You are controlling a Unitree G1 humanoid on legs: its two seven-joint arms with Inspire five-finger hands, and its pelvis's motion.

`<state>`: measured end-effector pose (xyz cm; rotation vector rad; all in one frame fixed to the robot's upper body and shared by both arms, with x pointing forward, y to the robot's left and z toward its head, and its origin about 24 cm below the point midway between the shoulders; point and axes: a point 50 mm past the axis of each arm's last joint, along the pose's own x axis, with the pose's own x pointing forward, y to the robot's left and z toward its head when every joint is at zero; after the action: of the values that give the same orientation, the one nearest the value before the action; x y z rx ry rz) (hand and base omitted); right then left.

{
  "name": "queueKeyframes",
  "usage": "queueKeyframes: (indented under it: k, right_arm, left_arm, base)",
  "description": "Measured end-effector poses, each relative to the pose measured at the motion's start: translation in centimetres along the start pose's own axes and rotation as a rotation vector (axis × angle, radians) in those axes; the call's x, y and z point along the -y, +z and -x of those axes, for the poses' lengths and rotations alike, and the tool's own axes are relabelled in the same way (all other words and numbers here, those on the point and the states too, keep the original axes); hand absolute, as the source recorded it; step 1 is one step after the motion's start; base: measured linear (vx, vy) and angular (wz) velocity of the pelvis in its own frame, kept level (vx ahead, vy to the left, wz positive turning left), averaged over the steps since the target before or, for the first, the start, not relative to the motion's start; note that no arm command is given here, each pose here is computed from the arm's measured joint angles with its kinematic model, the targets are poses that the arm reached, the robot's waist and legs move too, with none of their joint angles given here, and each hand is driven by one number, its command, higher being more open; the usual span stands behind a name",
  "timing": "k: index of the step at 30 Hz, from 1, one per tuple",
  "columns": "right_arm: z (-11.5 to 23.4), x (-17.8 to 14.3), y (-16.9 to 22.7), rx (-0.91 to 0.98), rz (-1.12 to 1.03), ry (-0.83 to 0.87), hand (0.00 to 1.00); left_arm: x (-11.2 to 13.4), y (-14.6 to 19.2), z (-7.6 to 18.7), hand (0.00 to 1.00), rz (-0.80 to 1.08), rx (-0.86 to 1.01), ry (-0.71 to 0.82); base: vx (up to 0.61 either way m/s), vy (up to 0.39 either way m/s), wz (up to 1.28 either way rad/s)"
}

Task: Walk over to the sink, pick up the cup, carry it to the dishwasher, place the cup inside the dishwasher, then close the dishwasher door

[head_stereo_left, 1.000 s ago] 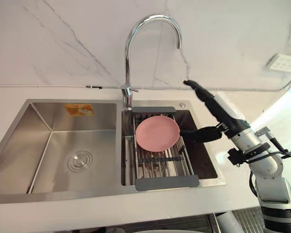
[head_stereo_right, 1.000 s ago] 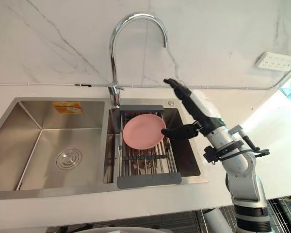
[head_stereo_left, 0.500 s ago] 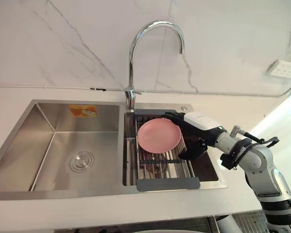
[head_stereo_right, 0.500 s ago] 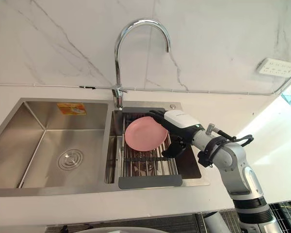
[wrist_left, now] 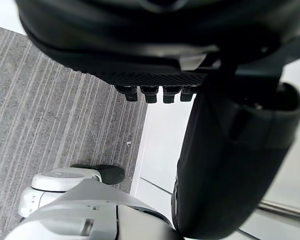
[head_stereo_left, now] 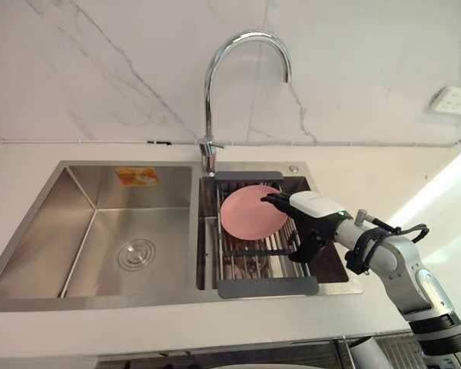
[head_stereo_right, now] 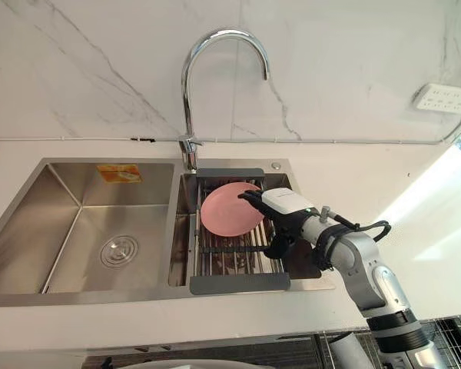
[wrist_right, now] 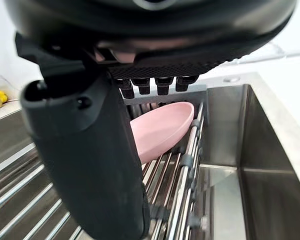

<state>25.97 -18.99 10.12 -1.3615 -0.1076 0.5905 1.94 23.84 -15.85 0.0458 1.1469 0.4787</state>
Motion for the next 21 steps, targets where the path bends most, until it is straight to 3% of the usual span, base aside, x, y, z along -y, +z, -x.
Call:
queueKeyframes:
  k: [9,21]
  right_arm:
    - [-1.1,-0.8,0.9,-0.003,0.05,-0.172,1.0]
    - [-2.3,-4.0,1.4,0.019,0.05,-0.055,1.0]
  left_arm:
    - [0.2,0.2,0.0,1.0,-0.023,0.012,-0.01]
    - [0.5,0.2,0.0,1.0,-0.038,0.012,-0.022]
  base:
    - [-0.01,-0.008,0.0]
    - [-0.01,-0.013,0.03]
